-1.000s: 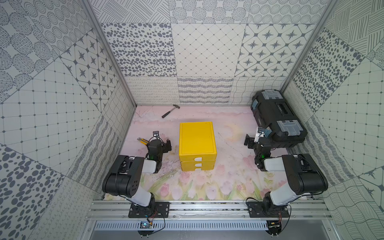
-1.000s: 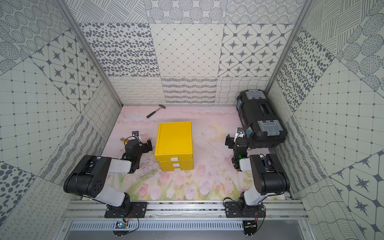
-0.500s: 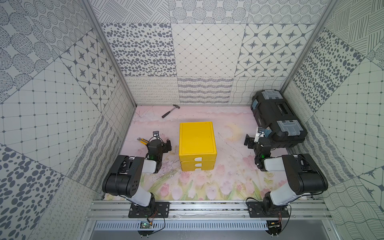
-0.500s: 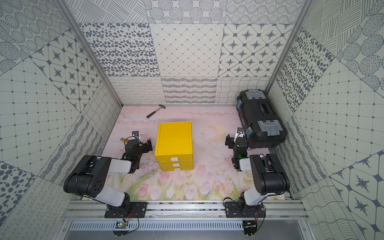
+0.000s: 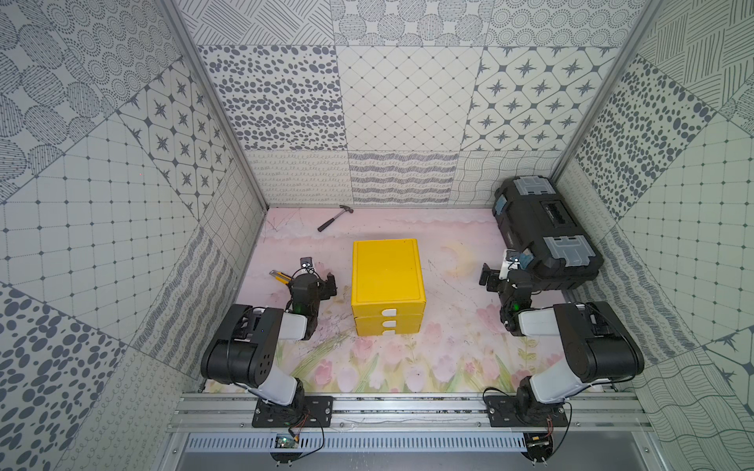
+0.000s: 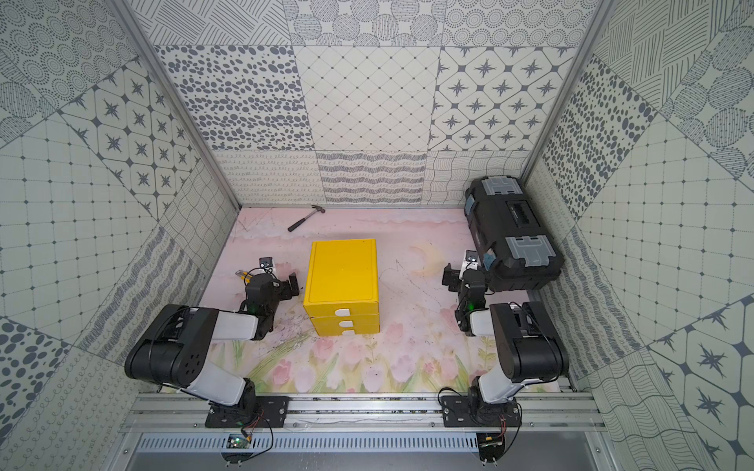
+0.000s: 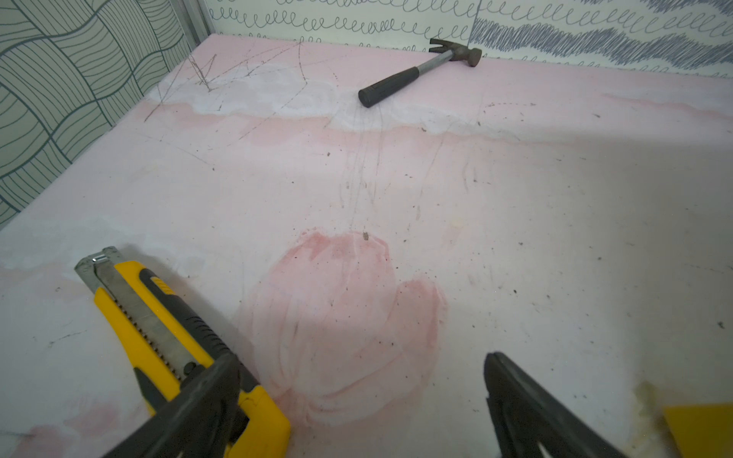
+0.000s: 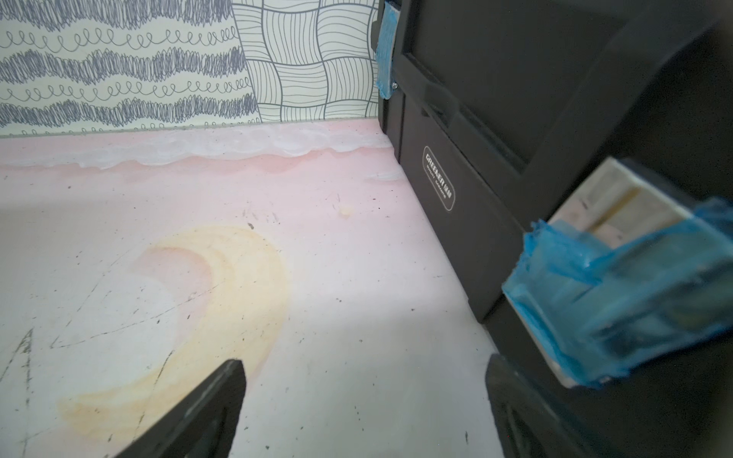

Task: Take the seed bags out of the drawer
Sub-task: Adjust the storage box at the center of the board.

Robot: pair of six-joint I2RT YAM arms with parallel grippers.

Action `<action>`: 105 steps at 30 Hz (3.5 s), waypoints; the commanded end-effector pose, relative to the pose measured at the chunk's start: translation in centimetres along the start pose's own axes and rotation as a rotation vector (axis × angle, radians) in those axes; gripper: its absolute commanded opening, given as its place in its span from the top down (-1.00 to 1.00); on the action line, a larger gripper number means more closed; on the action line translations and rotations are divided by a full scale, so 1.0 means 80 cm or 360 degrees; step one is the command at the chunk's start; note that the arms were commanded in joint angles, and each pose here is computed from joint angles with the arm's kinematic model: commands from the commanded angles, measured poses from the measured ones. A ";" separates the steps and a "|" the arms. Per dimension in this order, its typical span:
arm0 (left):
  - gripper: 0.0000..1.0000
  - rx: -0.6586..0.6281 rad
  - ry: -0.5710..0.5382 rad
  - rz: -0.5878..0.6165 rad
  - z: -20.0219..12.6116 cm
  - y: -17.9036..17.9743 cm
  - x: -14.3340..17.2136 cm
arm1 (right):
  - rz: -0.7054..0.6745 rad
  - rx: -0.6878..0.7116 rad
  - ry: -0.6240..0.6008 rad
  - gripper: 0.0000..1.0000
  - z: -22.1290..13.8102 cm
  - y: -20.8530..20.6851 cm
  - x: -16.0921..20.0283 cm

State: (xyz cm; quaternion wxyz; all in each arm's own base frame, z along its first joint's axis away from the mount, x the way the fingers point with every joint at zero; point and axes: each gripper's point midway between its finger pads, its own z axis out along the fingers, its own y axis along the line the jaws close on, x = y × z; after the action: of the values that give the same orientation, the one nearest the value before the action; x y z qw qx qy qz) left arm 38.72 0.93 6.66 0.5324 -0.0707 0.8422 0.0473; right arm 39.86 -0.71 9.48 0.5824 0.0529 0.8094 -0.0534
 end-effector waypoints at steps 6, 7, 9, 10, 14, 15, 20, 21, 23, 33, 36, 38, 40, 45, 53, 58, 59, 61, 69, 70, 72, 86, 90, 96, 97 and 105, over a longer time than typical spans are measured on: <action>-0.98 -0.0399 0.0119 -0.0125 -0.020 0.037 -0.056 | 0.0126 0.0135 -0.0069 -0.98 -0.037 -0.023 -0.069; -0.98 -0.0463 0.0198 -0.0154 -0.023 0.042 -0.061 | 0.0224 0.0180 -0.0067 -0.98 -0.044 -0.030 -0.076; -0.98 -0.0507 0.0308 -0.0243 -0.032 0.044 -0.067 | 0.0344 0.0121 -0.0085 -0.98 -0.059 -0.027 -0.091; -0.98 -0.0490 0.0326 -0.0304 -0.038 0.041 -0.070 | 0.0421 0.0088 -0.0091 -0.98 -0.067 -0.025 -0.096; -0.77 -0.0234 0.0389 -0.0624 -0.077 0.011 -0.072 | 0.0677 -0.0024 -0.0056 -0.98 -0.099 -0.018 -0.108; -0.65 -0.0132 0.0436 -0.0715 -0.091 -0.001 -0.069 | 0.0687 -0.0111 -0.0021 -0.98 -0.107 -0.007 -0.112; 0.21 0.0275 0.0770 -0.0881 -0.149 -0.060 -0.024 | 0.0811 -0.0582 0.0326 -0.56 -0.134 0.062 -0.109; 0.36 0.0339 0.0842 -0.0891 -0.158 -0.070 -0.010 | 0.0842 -0.0671 0.0407 -0.45 -0.137 0.077 -0.104; 0.65 0.0425 0.0974 -0.0920 -0.178 -0.087 0.021 | 0.0881 -0.0842 0.0599 -0.16 -0.143 0.111 -0.083; 1.00 0.0494 0.1202 -0.0839 -0.222 -0.119 0.099 | 0.0691 -0.1156 0.0987 0.22 -0.178 0.237 -0.001; 1.00 0.0548 0.1201 -0.0845 -0.221 -0.133 0.105 | 0.0667 -0.1196 0.1041 0.28 -0.176 0.257 0.011; 1.00 0.0564 0.1201 -0.0837 -0.220 -0.141 0.106 | 0.0644 -0.1237 0.1078 0.30 -0.175 0.271 0.016; 1.00 0.0589 0.1203 -0.0833 -0.218 -0.150 0.106 | 0.0623 -0.1270 0.1128 0.32 -0.172 0.286 0.021; 1.00 0.0582 0.1193 -0.0810 -0.211 -0.159 0.109 | 0.0593 -0.1325 0.1178 0.36 -0.161 0.315 0.022; 1.00 0.0458 0.1010 -0.0723 -0.209 -0.135 0.084 | 0.0581 -0.1383 0.1221 0.37 -0.143 0.347 0.018; 1.00 0.0368 0.0965 -0.0637 -0.206 -0.122 0.073 | 0.0571 -0.1412 0.1224 0.38 -0.135 0.361 0.008; 1.00 0.0366 0.0965 -0.0632 -0.205 -0.122 0.074 | 0.0569 -0.1418 0.1221 0.38 -0.134 0.363 0.005; 1.00 0.0361 0.0967 -0.0631 -0.204 -0.122 0.076 | 0.0554 -0.1437 0.1219 0.38 -0.132 0.371 -0.002; 1.00 0.0585 0.0951 -0.0736 -0.201 -0.154 0.076 | 0.0524 -0.1552 0.1257 0.39 -0.119 0.414 -0.019; 1.00 0.0617 0.0943 -0.0753 -0.202 -0.158 0.075 | 0.0519 -0.1560 0.1263 0.39 -0.116 0.420 -0.021; 1.00 0.0666 0.0935 -0.0777 -0.203 -0.163 0.073 | 0.0516 -0.1572 0.1264 0.39 -0.109 0.431 -0.025; 1.00 0.1053 0.0894 -0.0709 -0.215 -0.223 0.034 | 0.0552 -0.1209 0.1147 0.29 -0.018 0.363 -0.057; 1.00 0.1158 0.0872 -0.0621 -0.236 -0.229 0.022 | 0.0604 -0.1091 0.1096 0.18 -0.016 0.302 -0.064; 0.97 0.1153 0.0743 -0.0550 -0.280 -0.192 0.003 | 0.0557 -0.0986 0.1093 0.12 -0.050 0.245 -0.051; 0.96 0.1127 0.0690 -0.0549 -0.287 -0.181 -0.007 | 0.0554 -0.0989 0.1102 0.12 -0.059 0.241 -0.046; 1.00 0.0700 0.0466 -0.0447 -0.292 -0.113 -0.082 | 0.0462 -0.1039 0.1190 0.21 -0.130 0.243 -0.001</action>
State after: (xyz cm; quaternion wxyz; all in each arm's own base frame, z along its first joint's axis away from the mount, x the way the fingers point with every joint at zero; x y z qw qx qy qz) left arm 22.14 -15.24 23.04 0.3988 -0.0662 0.8470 -0.3453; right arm 34.51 19.24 12.23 0.2358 0.0215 0.9208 0.3101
